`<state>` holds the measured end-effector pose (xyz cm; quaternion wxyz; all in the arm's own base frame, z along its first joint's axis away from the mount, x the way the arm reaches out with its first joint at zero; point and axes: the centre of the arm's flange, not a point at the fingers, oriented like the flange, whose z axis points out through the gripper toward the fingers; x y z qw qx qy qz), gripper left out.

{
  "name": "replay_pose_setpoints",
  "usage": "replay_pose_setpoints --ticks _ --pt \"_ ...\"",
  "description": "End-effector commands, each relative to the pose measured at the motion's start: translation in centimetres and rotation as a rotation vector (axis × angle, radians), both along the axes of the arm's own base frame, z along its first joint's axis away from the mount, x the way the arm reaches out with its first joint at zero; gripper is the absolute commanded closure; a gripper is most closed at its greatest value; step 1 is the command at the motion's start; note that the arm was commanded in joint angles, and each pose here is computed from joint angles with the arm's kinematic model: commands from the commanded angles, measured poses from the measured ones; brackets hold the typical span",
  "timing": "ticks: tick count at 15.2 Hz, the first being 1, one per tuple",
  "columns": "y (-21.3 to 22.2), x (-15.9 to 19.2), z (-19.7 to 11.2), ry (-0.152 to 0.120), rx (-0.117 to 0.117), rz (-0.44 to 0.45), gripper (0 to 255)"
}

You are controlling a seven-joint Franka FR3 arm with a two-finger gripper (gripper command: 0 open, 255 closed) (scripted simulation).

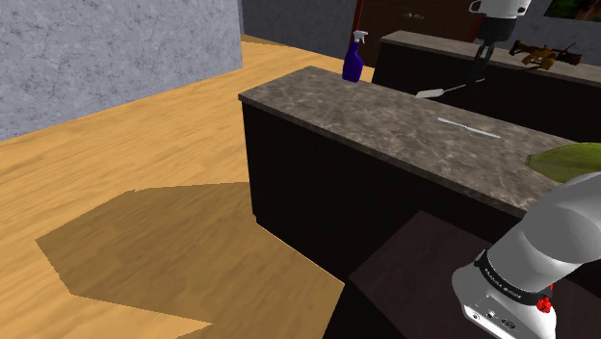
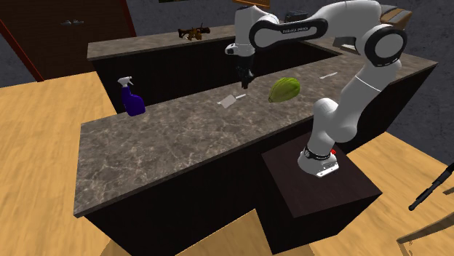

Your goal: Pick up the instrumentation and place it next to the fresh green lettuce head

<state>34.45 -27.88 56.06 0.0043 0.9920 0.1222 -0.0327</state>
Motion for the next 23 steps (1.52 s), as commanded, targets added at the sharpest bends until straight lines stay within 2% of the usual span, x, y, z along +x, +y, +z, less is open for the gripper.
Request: replay_pose_setpoints --ticks 1,8,23 --pt "-0.5 -2.6 0.0 0.0 0.0 0.001 255" --pt "-2.9 -11.4 0.0 0.0 0.0 0.001 255" --pt "-2.9 -11.4 -7.9 0.0 0.0 0.001 255"
